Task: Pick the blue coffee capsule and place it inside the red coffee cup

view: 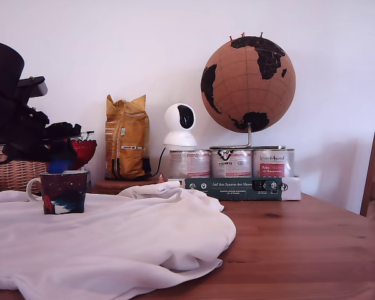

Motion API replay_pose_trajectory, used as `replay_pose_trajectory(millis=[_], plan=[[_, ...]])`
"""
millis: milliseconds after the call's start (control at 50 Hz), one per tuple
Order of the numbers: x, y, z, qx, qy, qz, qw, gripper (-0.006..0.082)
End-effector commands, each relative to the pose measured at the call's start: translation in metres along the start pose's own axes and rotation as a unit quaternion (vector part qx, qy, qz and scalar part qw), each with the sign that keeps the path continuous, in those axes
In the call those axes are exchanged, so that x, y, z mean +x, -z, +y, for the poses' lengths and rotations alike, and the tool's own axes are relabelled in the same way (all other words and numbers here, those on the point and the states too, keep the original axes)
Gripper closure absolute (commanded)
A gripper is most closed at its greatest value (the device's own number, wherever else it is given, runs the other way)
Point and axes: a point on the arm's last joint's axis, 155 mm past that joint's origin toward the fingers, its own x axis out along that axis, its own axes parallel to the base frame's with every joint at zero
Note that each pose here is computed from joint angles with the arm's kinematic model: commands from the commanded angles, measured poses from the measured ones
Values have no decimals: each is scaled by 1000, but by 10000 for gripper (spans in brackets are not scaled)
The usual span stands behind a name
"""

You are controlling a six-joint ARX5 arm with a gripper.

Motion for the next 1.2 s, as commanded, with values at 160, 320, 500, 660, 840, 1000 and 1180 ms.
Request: replay_pose_trajectory(millis=[160,320,500,660,840,1000,1180], plan=[[2,-5,4,5,-2,-5,1000,208],[-11,-24,0,14,-1,-18,1000,360],[-47,-62,-4,44,-4,-41,998,747],[-87,-93,-7,61,-11,-62,996,789],[-130,-114,-10,60,-18,-75,995,789],[-162,-122,-15,51,-20,-76,996,789],[-191,-123,-18,48,-29,-72,996,789]])
